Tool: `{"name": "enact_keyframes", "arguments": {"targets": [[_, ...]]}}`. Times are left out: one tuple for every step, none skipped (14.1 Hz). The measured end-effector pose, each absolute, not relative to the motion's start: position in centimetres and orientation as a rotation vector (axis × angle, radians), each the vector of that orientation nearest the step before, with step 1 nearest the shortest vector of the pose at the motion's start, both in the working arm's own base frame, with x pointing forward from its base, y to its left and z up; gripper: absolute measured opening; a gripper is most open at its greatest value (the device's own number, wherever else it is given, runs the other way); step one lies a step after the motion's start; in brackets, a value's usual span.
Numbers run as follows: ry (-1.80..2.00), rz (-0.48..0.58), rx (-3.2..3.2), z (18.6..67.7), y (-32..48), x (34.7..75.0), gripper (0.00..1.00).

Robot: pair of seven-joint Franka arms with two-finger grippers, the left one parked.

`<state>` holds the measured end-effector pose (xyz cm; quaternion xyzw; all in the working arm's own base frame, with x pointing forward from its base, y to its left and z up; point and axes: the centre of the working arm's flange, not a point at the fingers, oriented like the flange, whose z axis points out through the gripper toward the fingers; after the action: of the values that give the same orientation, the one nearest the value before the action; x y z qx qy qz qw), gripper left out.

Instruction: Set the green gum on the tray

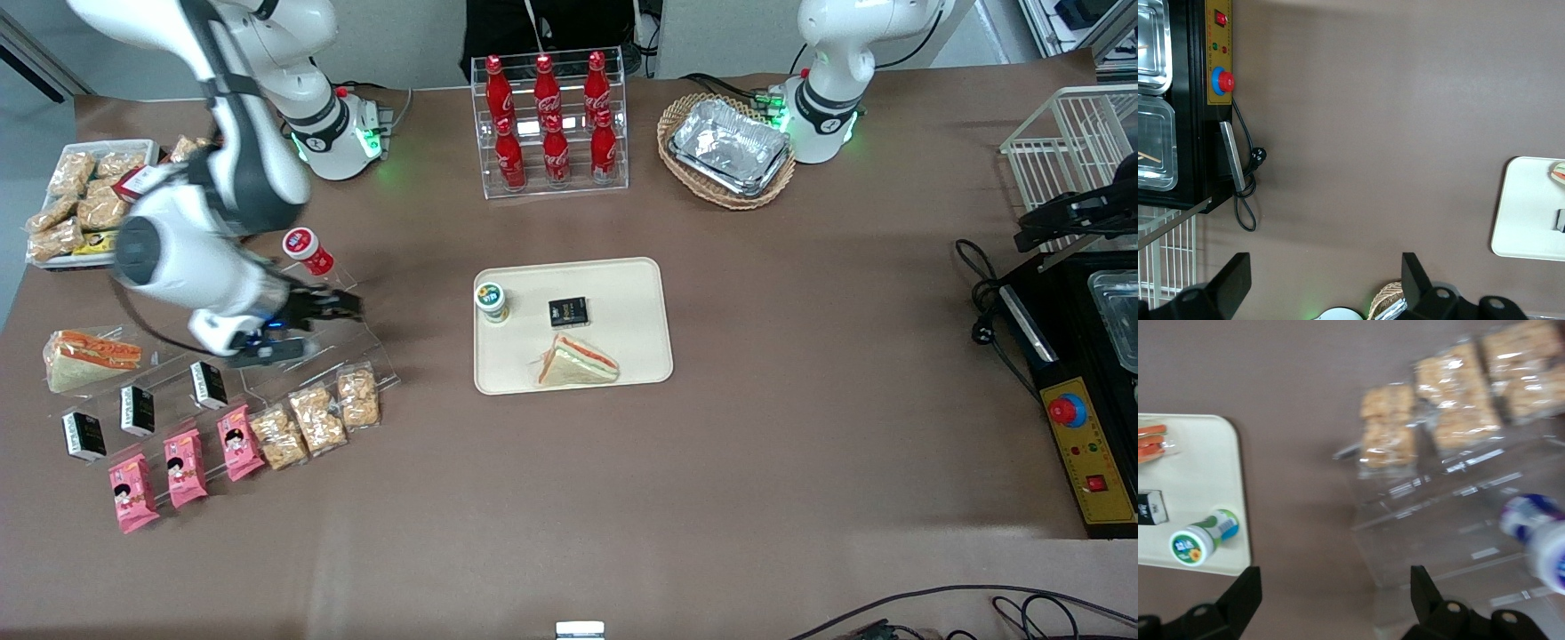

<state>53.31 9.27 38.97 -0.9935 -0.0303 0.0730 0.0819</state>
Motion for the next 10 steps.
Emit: {"name": "enact_keyframes", "arguments": {"targets": [[-0.077, 0.234, -2.974, 40.6, 7.3, 53.9, 1.00], [-0.054, 0.244, -2.979, 42.4, 5.6, 54.5, 1.00], [-0.028, 0.246, -2.983, 44.3, 4.1, 55.0, 1.00], [-0.013, 0.240, -2.996, 46.2, 2.7, 55.5, 1.00], [-0.006, 0.223, -3.019, 48.1, 1.6, 55.9, 1.00], [-0.001, 0.202, -3.035, 49.9, 0.9, 56.2, 1.00], [0.001, 0.186, -3.044, 51.7, 0.4, 56.4, 1.00], [0.004, 0.170, -3.047, 53.4, 0.1, 56.6, 1.00], [0.007, 0.152, -3.049, 55.1, -0.1, 56.7, 1.00], [0.009, 0.130, -3.051, 56.5, -0.3, 56.8, 1.00]]}}
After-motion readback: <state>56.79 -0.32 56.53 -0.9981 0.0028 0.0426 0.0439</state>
